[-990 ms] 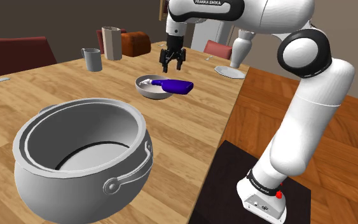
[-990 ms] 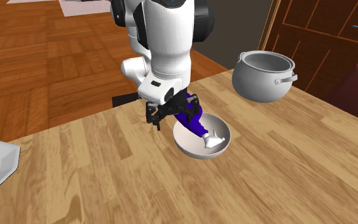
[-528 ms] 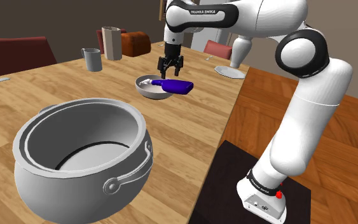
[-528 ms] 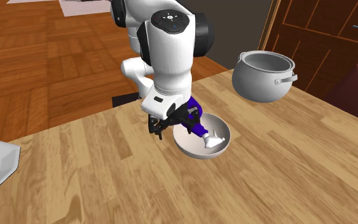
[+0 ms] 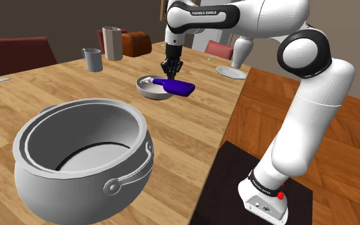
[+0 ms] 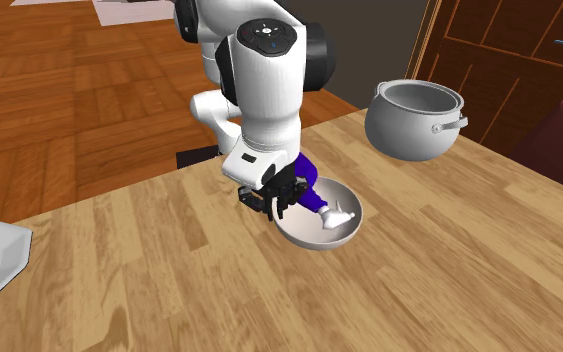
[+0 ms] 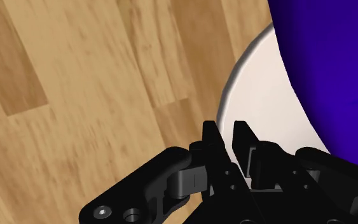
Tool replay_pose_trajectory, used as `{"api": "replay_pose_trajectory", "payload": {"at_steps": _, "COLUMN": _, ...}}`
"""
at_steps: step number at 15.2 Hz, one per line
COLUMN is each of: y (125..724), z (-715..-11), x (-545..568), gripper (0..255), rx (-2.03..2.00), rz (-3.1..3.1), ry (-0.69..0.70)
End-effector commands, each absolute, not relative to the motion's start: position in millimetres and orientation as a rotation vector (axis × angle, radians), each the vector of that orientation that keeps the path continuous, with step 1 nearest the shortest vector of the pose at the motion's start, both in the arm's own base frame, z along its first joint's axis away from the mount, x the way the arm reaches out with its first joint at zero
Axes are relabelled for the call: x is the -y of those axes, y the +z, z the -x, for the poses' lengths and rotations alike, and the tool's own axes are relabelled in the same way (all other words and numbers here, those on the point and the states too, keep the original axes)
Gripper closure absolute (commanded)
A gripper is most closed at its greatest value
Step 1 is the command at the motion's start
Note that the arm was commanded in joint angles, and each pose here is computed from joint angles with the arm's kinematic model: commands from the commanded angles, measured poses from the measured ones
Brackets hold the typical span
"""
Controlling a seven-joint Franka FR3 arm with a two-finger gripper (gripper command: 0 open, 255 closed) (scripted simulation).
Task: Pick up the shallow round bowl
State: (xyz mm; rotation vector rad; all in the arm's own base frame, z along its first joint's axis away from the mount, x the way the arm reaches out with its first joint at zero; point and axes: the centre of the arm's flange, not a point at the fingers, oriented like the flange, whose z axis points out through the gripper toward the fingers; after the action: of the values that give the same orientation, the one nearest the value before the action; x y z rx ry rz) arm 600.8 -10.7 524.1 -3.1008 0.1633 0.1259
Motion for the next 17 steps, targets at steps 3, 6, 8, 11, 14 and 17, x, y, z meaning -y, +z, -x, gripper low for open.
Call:
{"api": "replay_pose_trajectory", "payload": {"at_steps": 3, "y": 523.5, "z": -601.2, "x": 10.8, "gripper": 255, "rx": -0.163, "rz": 3.101, "ry": 0.127}}
{"api": "replay_pose_trajectory", "payload": {"at_steps": 6, "y": 539.3, "z": -601.2, "x": 10.8, "gripper": 255, "rx": -0.163, "rz": 3.101, "ry": 0.127}}
{"api": "replay_pose_trajectory", "payload": {"at_steps": 8, "y": 549.9, "z": -601.2, "x": 10.8, "gripper": 255, "rx": -0.163, "rz": 3.101, "ry": 0.127}}
{"api": "replay_pose_trajectory", "payload": {"at_steps": 11, "y": 565.7, "z": -601.2, "x": 10.8, "gripper": 255, "rx": -0.163, "rz": 3.101, "ry": 0.127}}
{"api": "replay_pose_trajectory", "payload": {"at_steps": 14, "y": 581.5, "z": -601.2, "x": 10.8, "gripper": 255, "rx": -0.163, "rz": 3.101, "ry": 0.127}}
{"api": "replay_pose_trajectory", "payload": {"at_steps": 17, "y": 597.4, "z": -601.2, "x": 10.8, "gripper": 255, "rx": -0.163, "rz": 3.101, "ry": 0.127}}
